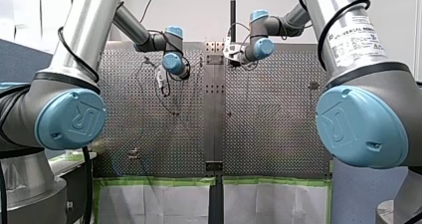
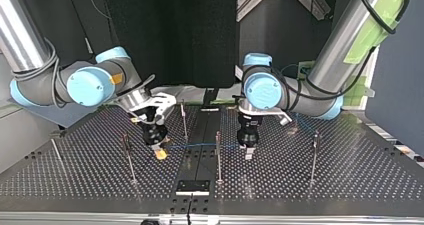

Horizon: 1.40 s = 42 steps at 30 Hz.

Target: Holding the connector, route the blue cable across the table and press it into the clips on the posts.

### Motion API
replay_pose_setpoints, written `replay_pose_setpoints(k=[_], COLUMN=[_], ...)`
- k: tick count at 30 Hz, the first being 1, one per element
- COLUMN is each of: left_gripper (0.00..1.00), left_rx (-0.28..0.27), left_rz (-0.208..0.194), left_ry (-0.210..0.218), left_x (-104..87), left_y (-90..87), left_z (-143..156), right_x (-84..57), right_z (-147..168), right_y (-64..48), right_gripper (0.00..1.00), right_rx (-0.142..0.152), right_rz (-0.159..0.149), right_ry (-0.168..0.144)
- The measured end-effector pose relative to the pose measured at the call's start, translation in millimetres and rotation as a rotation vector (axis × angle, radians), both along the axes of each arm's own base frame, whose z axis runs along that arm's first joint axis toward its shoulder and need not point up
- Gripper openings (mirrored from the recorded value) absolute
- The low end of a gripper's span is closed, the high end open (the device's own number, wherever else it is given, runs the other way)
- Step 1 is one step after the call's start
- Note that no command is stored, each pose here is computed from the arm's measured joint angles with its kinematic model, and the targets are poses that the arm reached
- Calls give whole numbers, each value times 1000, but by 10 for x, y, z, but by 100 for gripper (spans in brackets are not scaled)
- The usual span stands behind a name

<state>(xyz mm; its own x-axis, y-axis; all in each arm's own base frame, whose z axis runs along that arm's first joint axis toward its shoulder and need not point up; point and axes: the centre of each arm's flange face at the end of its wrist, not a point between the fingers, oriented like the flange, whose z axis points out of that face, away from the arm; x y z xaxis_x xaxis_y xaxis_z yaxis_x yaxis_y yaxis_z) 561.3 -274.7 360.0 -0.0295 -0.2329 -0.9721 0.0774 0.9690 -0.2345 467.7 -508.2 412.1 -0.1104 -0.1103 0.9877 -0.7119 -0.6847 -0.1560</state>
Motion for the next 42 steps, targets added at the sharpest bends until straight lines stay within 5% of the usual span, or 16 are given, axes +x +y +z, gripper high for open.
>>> replay_pose_setpoints(k=[25,37,42], left_gripper=[100,100,100], left_rx=[2,27,39], left_rz=[-86,-120,-121], left_ry=[10,25,-12], left_x=[-933,-1118,-1224], left_y=[-124,-206,-279], left_z=[427,462,573], right_x=[-151,-215,-258], right_z=[111,113,111], right_y=[-31,-84,-120], right_gripper=[0,0,0], right_rx=[3,8,9], right_rz=[-29,-42,-51], right_ry=[4,2,2])
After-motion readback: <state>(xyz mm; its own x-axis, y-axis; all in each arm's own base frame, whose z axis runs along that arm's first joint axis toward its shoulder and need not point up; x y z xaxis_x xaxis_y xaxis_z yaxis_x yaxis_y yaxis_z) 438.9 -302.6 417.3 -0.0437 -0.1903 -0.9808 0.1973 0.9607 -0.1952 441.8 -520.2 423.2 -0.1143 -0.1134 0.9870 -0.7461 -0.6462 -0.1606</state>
